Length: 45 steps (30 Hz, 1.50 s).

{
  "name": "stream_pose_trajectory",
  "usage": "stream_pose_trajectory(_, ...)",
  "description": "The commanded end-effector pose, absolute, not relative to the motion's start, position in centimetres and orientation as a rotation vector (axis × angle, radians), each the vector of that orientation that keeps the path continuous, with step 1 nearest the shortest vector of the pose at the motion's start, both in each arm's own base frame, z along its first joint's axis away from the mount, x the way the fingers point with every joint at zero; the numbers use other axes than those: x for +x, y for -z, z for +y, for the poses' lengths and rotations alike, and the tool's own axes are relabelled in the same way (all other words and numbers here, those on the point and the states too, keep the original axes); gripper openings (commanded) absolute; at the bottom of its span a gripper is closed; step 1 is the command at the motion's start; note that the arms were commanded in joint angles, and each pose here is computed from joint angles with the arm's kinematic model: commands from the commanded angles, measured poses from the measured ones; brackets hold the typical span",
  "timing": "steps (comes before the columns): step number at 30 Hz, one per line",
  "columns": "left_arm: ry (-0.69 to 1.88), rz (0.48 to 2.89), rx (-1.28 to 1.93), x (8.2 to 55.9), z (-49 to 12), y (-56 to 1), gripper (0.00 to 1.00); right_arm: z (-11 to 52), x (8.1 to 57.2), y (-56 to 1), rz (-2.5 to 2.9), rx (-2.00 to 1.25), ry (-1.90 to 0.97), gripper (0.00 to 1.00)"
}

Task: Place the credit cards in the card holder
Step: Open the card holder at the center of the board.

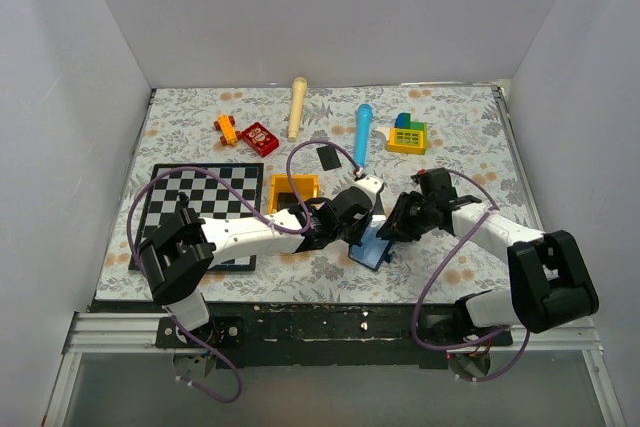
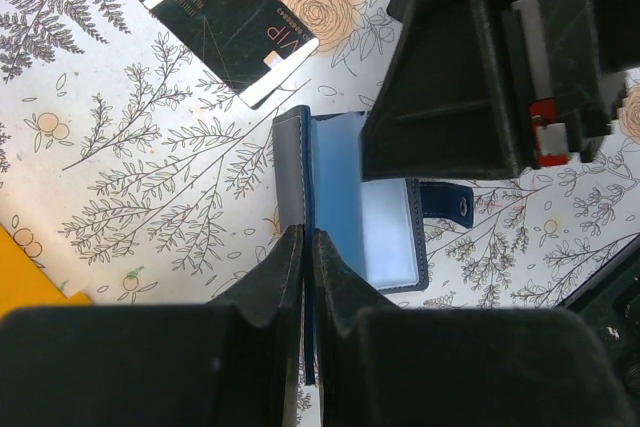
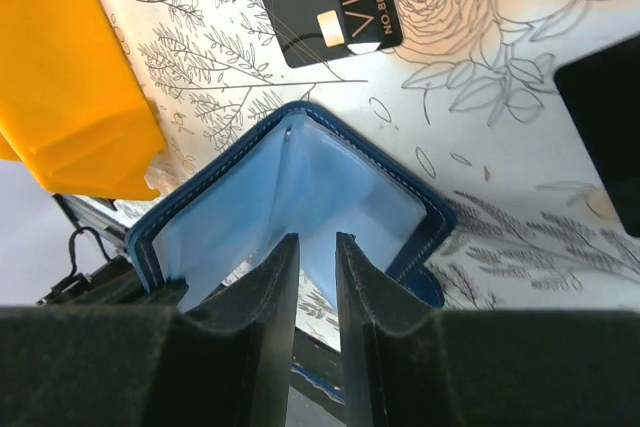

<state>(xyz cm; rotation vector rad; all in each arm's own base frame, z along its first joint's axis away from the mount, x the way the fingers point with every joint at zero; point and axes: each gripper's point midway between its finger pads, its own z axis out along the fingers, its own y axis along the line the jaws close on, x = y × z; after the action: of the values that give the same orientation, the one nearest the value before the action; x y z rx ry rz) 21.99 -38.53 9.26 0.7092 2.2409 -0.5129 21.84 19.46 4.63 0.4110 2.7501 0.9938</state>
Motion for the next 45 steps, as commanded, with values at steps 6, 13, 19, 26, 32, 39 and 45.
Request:
stream_pose_trajectory(6, 0.547, 2.208, 0.695, 22.1, -39.1, -10.1, 0.0, 17.7, 22.4, -10.0, 2.633, 0.297, -0.862, 0.29)
stream_pose_trajectory(13, 0.549, 2.206, 0.694, 22.1, -39.2, -10.2, 0.0, 19.6, 23.2, -12.9, 2.509, 0.236, -1.036, 0.28)
stream_pose_trajectory(19, 0.556, 2.203, 0.696, 22.1, -39.4, -10.4, 0.0, 20.3, 23.3, -11.9, 2.522, 0.251, -1.089, 0.28)
stream_pose_trajectory(26, 0.558, 2.202, 0.702, 22.1, -39.5, -10.4, 0.0, 20.6, 23.5, -11.0, 2.536, 0.266, -1.102, 0.28)
stream_pose_trajectory(32, 0.558, 2.205, 0.702, 22.1, -39.5, -10.3, 0.0, 20.8, 23.8, -10.5, 2.543, 0.273, -1.104, 0.28)
stream_pose_trajectory(39, 0.555, 2.208, 0.704, 22.1, -39.4, -10.1, 0.0, 21.0, 24.2, -10.0, 2.551, 0.286, -1.103, 0.28)
stream_pose_trajectory(45, 0.553, 2.209, 0.703, 22.1, -39.4, -10.0, 0.0, 21.1, 24.4, -9.3, 2.563, 0.293, -1.09, 0.27)
